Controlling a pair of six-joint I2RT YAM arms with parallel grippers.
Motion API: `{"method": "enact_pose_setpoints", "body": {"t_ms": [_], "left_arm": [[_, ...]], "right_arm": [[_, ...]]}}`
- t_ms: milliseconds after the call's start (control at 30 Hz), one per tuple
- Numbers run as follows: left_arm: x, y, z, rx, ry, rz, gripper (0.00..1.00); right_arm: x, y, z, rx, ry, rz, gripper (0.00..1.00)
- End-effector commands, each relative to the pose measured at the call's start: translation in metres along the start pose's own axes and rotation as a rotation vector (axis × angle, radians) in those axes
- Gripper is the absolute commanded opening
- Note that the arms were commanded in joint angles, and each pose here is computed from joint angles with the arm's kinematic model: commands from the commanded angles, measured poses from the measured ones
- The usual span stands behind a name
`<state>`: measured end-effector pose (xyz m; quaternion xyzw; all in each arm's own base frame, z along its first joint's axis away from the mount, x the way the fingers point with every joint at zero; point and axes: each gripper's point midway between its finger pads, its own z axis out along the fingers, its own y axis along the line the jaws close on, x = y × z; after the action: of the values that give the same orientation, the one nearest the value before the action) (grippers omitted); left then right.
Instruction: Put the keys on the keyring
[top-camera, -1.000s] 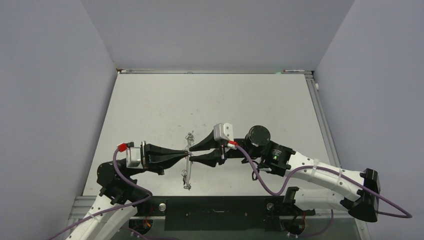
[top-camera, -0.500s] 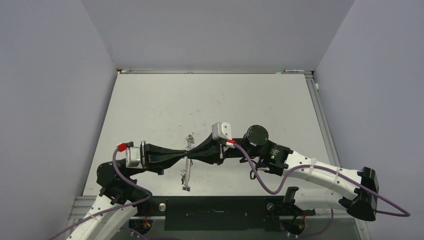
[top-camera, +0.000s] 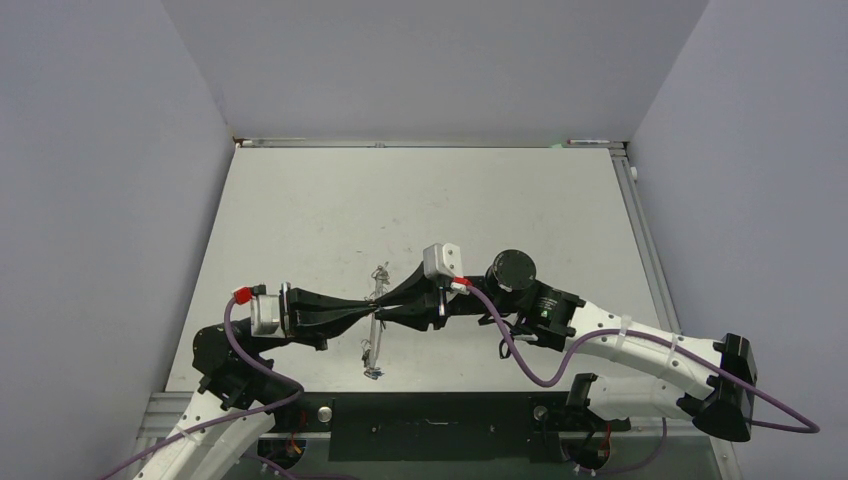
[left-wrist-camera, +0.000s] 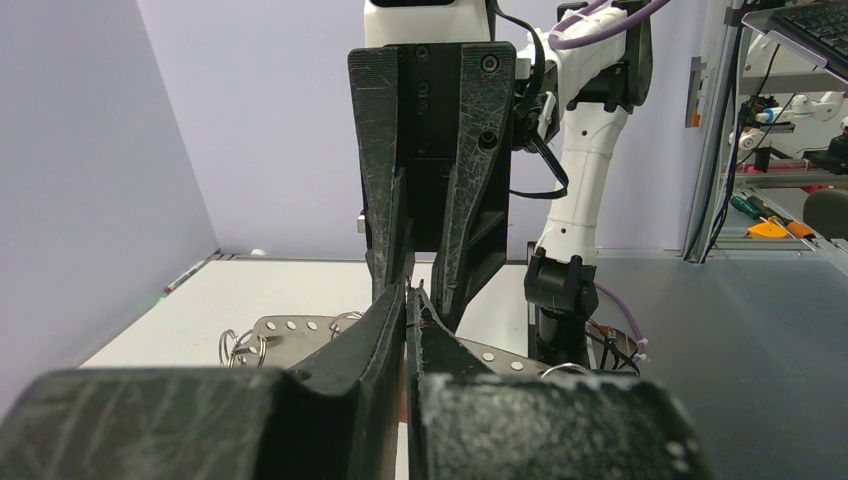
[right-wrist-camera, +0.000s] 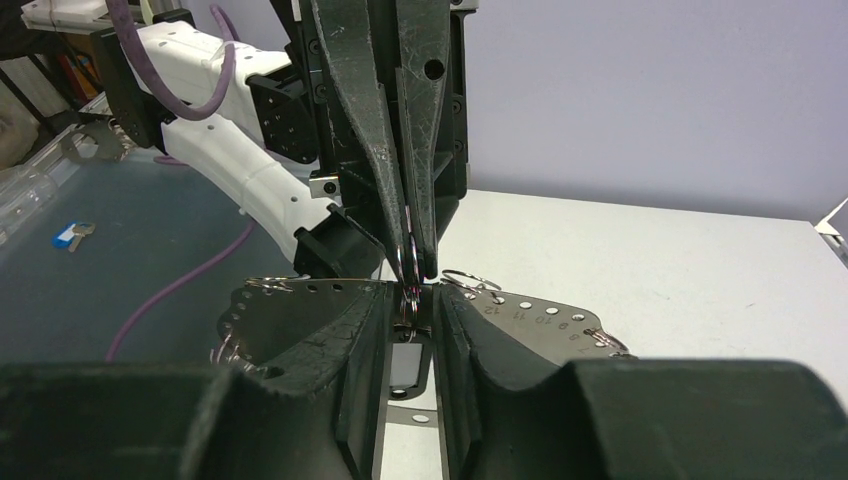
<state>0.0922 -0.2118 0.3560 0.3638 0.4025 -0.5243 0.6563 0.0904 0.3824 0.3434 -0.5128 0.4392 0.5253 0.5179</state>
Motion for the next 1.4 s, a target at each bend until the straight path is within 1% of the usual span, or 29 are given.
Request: {"method": "enact_pose_setpoints", "body": {"t_ms": [0,233,333,400,500,600,633,667,767,833,867,933,1033,1167,1233,1367], "left_arm": [[-0.021,-0.004,0.001,0.007,-0.068,0.056,0.0],[-0.022,-0.004,0.001,0.005,-0.071,0.059,0.0],[-0.022,-0.004,0.001,0.006,-0.071,0.059,0.0],[-0.022,-0.004,0.001,0.006,-0.071,0.06,0.0],[-0.02,-0.003,0.0,0.002,-0.061,0.066,0.0],[-0.016,-0.002,-0.001,0.0,-0.025,0.1,0.0],[-0.015,-0.001,-0.001,-0.004,-0.01,0.109,0.02],[-0.015,-0.001,-0.002,-0.009,-0.001,0.121,0.07],[-0.013,0.005,-0.005,-0.048,0.017,0.149,0.3],[-0.011,0.008,-0.007,-0.068,0.034,0.16,0.4],[-0.011,0.008,-0.008,-0.073,0.039,0.17,0.42],[-0.01,0.008,-0.009,-0.076,0.053,0.19,0.45],[-0.005,0.006,-0.011,-0.064,0.094,0.216,0.45],[0.012,-0.003,-0.013,0.004,0.195,0.235,0.45],[0.018,-0.005,-0.014,0.023,0.236,0.226,0.45],[0.014,-0.015,-0.011,0.087,0.254,0.22,0.45]], "right_arm": [[-0.017,-0.003,0.004,-0.011,-0.055,-0.035,0.21],[-0.015,-0.005,0.006,-0.007,-0.052,-0.034,0.19],[-0.016,-0.005,0.007,-0.01,-0.054,-0.038,0.09],[-0.018,-0.005,0.007,-0.01,-0.058,-0.045,0.05],[-0.022,-0.005,0.006,-0.008,-0.063,-0.054,0.05],[-0.022,-0.006,0.003,-0.005,-0.044,-0.057,0.05],[-0.021,-0.006,0.003,-0.003,-0.035,-0.072,0.05],[-0.021,-0.007,0.001,0.002,-0.025,-0.079,0.05],[-0.019,-0.009,-0.004,0.019,0.002,-0.086,0.05],[-0.019,-0.01,-0.008,0.029,0.01,-0.09,0.05],[-0.019,-0.01,-0.01,0.034,0.017,-0.092,0.05],[-0.015,-0.011,-0.015,0.048,0.041,-0.093,0.05],[-0.01,-0.013,-0.023,0.07,0.09,-0.098,0.05],[0.009,-0.012,-0.031,0.065,0.207,-0.076,0.05],[0.014,-0.011,-0.034,0.064,0.243,-0.066,0.05],[0.017,-0.005,-0.039,0.048,0.275,-0.057,0.05]]}}
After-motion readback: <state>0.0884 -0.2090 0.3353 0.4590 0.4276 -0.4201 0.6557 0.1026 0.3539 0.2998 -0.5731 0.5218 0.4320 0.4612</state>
